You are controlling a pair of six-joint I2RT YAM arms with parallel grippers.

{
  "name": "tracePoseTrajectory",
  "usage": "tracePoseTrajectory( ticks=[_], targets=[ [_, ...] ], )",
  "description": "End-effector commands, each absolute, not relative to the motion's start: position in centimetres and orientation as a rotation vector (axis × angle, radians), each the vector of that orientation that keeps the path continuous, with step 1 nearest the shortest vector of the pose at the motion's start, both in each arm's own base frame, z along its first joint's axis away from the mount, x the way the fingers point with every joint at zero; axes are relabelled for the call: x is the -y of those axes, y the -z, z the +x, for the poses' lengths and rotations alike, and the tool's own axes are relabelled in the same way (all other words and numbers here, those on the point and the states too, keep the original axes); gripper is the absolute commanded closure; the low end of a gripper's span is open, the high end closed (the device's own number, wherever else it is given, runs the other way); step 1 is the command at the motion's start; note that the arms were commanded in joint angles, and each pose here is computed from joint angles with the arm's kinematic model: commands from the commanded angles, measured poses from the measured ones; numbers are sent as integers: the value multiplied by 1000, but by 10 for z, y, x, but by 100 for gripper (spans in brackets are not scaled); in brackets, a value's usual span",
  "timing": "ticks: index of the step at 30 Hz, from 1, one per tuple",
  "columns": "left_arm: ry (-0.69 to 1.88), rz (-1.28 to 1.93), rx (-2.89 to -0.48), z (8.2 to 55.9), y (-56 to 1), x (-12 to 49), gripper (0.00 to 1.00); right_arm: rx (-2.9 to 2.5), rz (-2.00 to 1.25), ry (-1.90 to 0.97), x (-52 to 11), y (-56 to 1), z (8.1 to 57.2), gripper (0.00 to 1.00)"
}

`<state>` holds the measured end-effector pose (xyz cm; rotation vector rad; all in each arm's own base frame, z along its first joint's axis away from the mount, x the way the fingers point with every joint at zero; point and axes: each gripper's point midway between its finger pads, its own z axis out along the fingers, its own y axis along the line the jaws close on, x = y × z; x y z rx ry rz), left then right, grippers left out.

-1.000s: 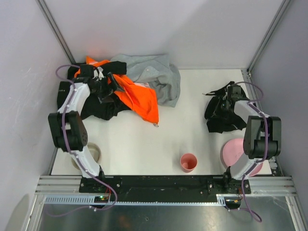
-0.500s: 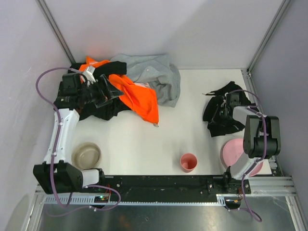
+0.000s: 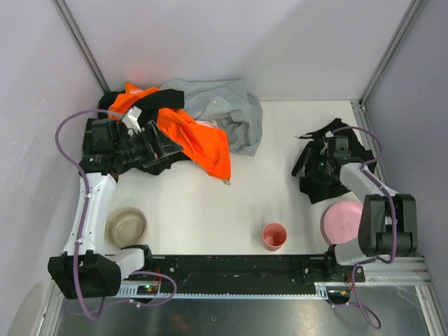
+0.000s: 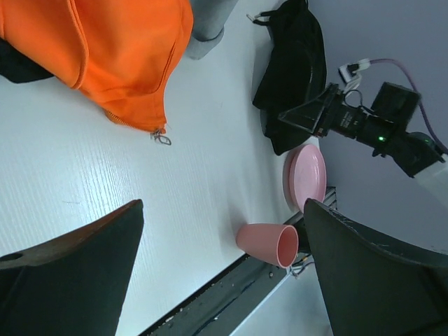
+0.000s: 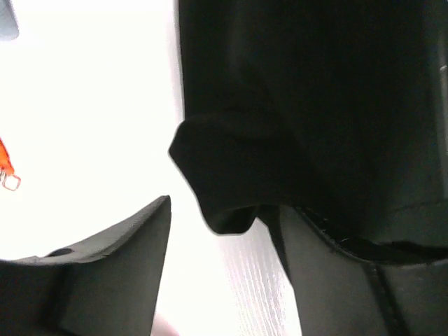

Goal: Pick out a specific cloth from the pile

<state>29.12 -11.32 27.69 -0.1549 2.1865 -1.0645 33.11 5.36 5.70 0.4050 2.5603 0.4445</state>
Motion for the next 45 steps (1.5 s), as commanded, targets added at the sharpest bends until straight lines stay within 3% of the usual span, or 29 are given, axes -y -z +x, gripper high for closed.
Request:
tracePoseTrajectory(
  ticks=[1,6,16,27,34,45],
  targets=[
    [1074,-93,-2152,278,-281,116,0,-2510,345,-421,-64,-83,322,25],
    [1062,-88,-2165,272,-270,116,0,-2444,281,-468,-86,-109,313,10],
    [906,-65,-2304,261,-231,115,0,-2435,118,-540,-142,-127,287,4],
    [276,7,-2467,250,-190,85,0,-2395,23,-492,-154,-148,257,2],
    [45,-11,-2362,243,-206,63,0,-2242,29,-562,-146,-194,238,1],
    [192,-51,-2058,228,-269,61,0,-1936,49,-560,-115,-263,215,1]
  ],
)
